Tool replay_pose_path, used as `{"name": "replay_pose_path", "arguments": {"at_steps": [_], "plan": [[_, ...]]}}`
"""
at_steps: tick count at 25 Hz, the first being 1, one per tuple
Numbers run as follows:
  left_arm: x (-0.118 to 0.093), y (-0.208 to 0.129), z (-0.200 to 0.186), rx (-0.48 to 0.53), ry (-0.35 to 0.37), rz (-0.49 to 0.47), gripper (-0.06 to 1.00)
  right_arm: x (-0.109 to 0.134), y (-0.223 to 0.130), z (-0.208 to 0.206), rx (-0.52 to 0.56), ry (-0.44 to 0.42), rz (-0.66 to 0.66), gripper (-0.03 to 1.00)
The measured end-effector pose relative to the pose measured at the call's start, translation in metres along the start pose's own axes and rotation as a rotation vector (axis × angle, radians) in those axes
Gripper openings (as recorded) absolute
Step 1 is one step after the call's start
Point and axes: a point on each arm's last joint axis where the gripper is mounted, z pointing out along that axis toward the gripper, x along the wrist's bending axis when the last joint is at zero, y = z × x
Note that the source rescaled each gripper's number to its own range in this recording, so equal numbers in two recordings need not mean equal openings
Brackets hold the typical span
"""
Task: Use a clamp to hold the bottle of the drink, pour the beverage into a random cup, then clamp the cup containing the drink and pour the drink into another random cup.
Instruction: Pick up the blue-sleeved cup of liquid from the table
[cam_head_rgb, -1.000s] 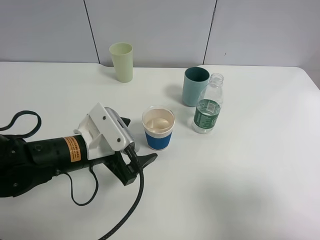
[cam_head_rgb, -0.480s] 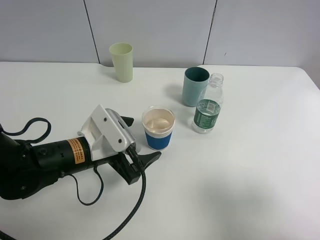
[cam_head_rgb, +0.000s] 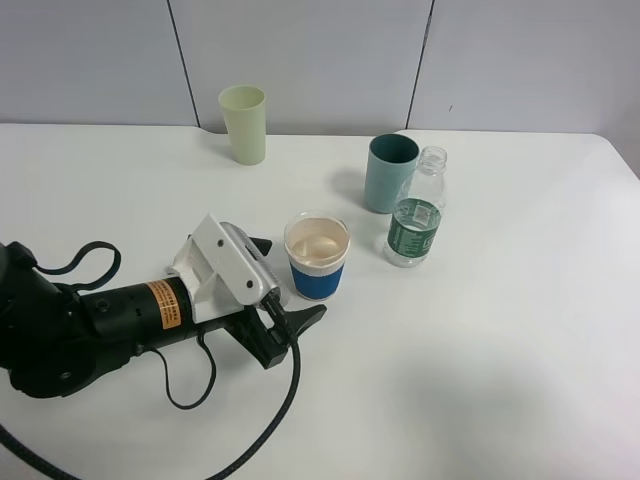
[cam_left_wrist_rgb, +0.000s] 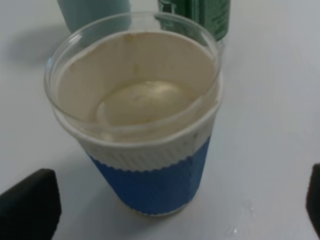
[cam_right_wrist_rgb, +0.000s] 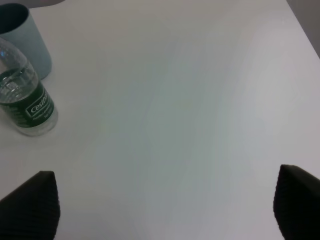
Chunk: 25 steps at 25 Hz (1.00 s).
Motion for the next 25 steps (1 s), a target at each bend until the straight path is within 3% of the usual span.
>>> {"name": "replay_pose_path", "arguments": {"at_steps": [25], "plan": [[0.004,-0.01,0.051,-0.003,0.006,-0.038,1.0,0.0,0.0,0.0,0.0,0.0,0.0,0.66]]}}
